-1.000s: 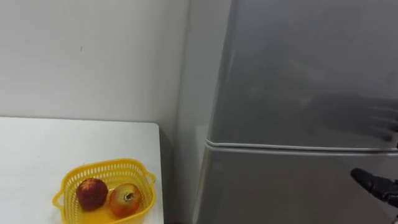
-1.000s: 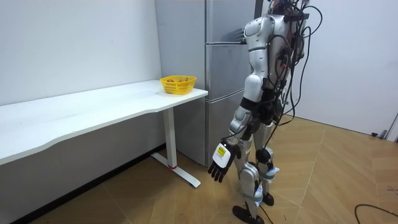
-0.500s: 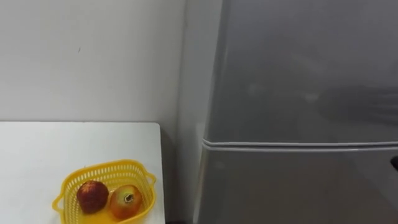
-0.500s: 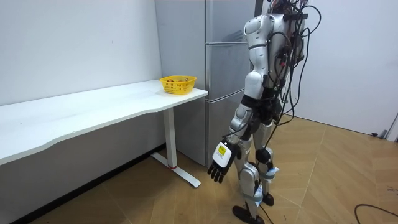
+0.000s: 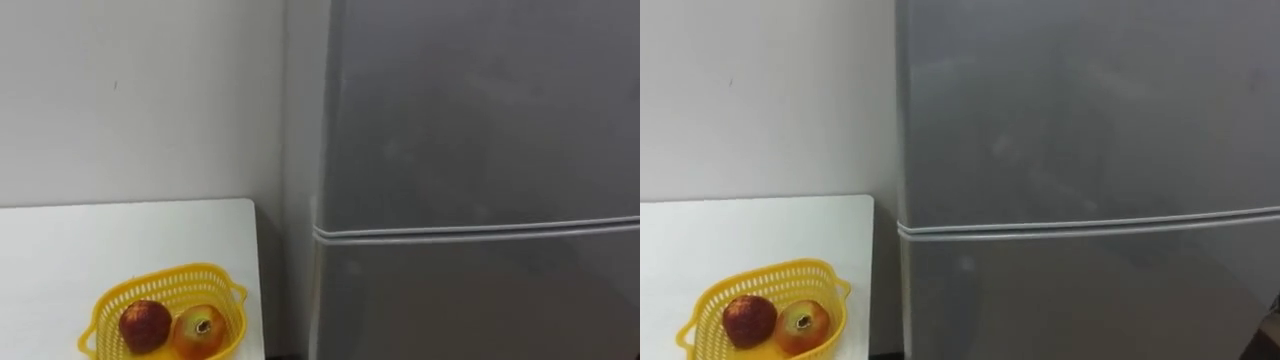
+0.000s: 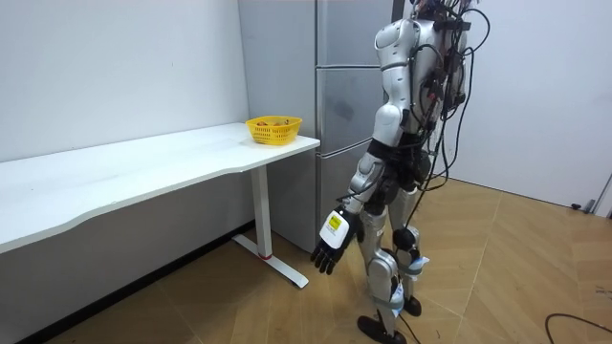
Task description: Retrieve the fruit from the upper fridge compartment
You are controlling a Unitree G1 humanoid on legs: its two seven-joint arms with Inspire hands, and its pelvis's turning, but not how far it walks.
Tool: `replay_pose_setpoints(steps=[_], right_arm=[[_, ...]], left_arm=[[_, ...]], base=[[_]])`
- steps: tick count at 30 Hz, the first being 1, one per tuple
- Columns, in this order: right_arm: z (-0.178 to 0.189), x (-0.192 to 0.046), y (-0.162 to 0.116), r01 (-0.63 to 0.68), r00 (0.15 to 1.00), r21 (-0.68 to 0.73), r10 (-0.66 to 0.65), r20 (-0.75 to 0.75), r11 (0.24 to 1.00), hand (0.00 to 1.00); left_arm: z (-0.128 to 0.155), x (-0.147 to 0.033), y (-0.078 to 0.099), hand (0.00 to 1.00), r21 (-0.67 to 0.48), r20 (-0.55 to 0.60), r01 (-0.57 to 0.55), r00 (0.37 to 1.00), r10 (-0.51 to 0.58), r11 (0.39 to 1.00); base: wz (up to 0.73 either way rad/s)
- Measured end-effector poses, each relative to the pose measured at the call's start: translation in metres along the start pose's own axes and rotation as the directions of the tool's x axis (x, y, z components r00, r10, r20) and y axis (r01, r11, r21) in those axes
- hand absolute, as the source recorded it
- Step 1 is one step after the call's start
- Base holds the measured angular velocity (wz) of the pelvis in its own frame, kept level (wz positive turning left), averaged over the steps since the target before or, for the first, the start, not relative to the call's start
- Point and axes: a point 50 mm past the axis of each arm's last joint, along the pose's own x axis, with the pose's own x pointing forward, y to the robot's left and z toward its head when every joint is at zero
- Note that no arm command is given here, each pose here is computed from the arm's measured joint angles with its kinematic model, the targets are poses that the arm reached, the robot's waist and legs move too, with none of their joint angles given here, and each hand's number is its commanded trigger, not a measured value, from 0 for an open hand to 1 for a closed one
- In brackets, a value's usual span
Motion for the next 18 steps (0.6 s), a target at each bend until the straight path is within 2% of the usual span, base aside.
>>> replay_pose_setpoints(steps=[3,7,12,15,18], right_arm=[[-0.045,-0.003,-0.027,0.099,0.981,-0.074,-0.11,-0.161,0.992,0.0],[-0.081,-0.013,-0.043,0.135,0.941,-0.14,-0.171,-0.291,0.981,0.0],[-0.112,-0.023,-0.059,0.067,0.905,-0.319,-0.192,-0.378,0.945,0.0],[-0.13,-0.033,-0.076,-0.008,0.874,-0.438,-0.206,-0.44,0.899,0.0],[-0.142,-0.043,-0.087,-0.077,0.838,-0.488,-0.209,-0.505,0.87,0.0]], left_arm=[[-0.001,-0.001,-0.006,0.0,-0.015,-0.005,0.013,1.0,-0.013,1.0],[-0.006,-0.003,-0.012,0.0,-0.026,-0.023,0.035,0.999,-0.036,0.999],[-0.004,-0.003,-0.014,0.0,-0.019,-0.015,0.055,0.998,-0.055,0.998],[-0.005,-0.003,-0.014,0.0,-0.022,-0.021,0.061,0.998,-0.061,0.998],[-0.01,-0.003,-0.016,0.0,-0.032,-0.049,0.087,0.995,-0.088,0.996]], base=[[0.0],[0.03],[0.08],[0.13],[0.0]])
